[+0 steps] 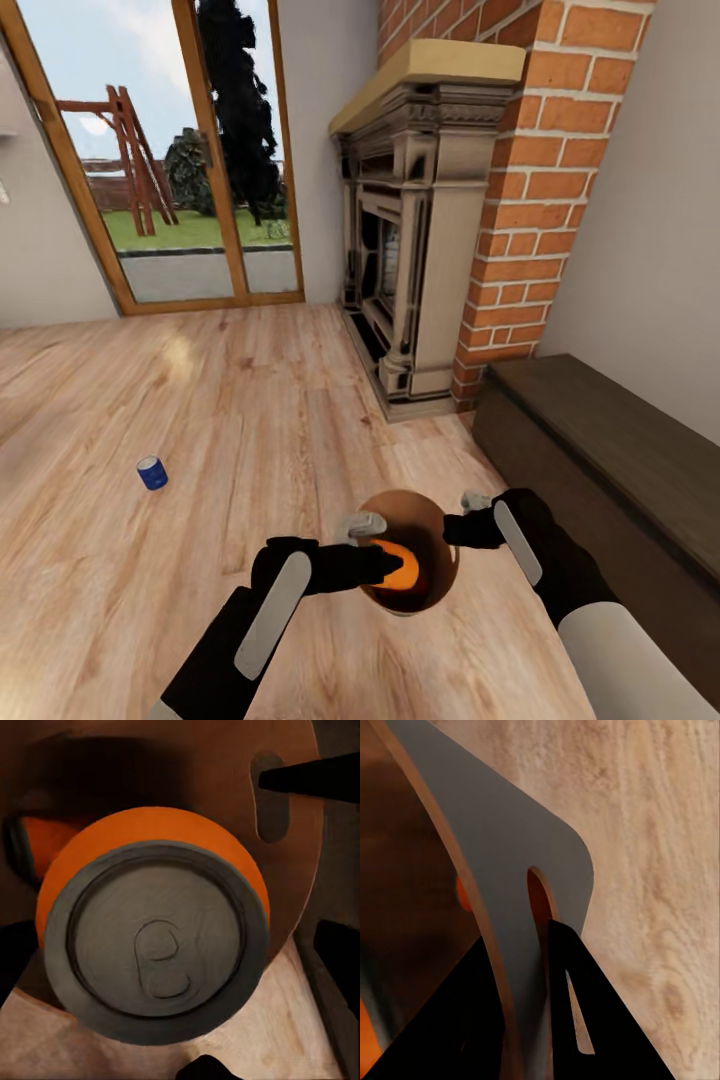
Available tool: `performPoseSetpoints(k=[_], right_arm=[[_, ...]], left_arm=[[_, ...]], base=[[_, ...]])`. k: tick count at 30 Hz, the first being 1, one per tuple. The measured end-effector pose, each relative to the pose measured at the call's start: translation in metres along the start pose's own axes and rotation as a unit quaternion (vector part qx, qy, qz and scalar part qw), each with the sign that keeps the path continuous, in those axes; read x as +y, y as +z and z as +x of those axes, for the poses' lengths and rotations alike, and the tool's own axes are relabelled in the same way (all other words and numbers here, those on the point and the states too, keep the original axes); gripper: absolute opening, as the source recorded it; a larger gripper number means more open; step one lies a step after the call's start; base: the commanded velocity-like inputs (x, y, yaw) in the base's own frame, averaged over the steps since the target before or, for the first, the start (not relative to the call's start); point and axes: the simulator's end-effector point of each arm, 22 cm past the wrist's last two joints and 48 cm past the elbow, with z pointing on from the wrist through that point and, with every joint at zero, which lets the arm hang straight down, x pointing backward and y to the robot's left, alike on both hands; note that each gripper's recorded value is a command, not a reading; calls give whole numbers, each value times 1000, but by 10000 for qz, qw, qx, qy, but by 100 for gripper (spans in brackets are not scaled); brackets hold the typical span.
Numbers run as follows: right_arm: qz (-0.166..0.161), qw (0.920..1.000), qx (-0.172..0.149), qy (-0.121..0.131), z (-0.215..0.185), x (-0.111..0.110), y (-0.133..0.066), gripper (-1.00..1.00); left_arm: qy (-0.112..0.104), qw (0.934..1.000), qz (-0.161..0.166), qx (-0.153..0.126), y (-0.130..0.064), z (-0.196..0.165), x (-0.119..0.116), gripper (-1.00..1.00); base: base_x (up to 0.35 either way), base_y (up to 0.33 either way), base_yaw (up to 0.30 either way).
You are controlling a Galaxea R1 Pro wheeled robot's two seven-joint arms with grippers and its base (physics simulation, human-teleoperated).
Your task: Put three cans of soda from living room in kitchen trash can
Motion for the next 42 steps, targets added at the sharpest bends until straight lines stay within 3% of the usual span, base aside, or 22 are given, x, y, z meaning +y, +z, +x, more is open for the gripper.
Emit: performPoseSetpoints(k=[11,14,17,20,24,26,28,32,35,39,40,42], right_arm=[[-47,10000,-46,-3,-3,3,-3,-100],[7,10000,-48,-50,-3,2,-3,-100],[81,9999,-29,-96,0,-2,-2,-100],[21,10000,-26,-69,1,1,-2,-100],[9,10000,-24,-59,1,2,-2,-100],[51,9999,-35,-80,0,0,-3,-100],[72,9998,-103,-128,-4,1,-6,-100],[0,9998,-159,-123,-8,6,-8,-100],[31,9997,-174,-144,-9,4,-9,-100],[23,9996,-239,-168,-13,6,-12,-100],[5,9994,-289,-175,-17,7,-15,-100],[-57,9991,-382,-189,-23,12,-19,-100]], left_arm=[[82,10000,-6,-32,3,3,-1,100],[78,9991,78,-421,-5,-16,-6,100],[126,9960,171,-865,-27,-32,-9,100],[-91,9923,105,-1235,-52,-44,12,100],[-766,9815,67,-1751,-82,-58,65,100],[-968,9771,-38,-1893,-91,-62,87,100],[-1217,9729,-306,-1941,-98,-57,123,100],[-1467,9681,-613,-1939,-96,-47,156,100],[-1617,9625,-1132,-1862,-96,-37,183,100],[-1807,9460,-2032,-1764,-102,-20,221,100],[-1816,9433,-2155,-1751,-103,-18,226,100],[-1709,9322,-2711,-1680,-108,-7,248,100]], base=[[7,4,239],[189,154,25],[239,234,7],[221,278,2],[199,300,0],[204,303,0],[225,296,0],[256,265,116],[270,246,219],[287,204,252],[312,142,259],[331,62,253]])
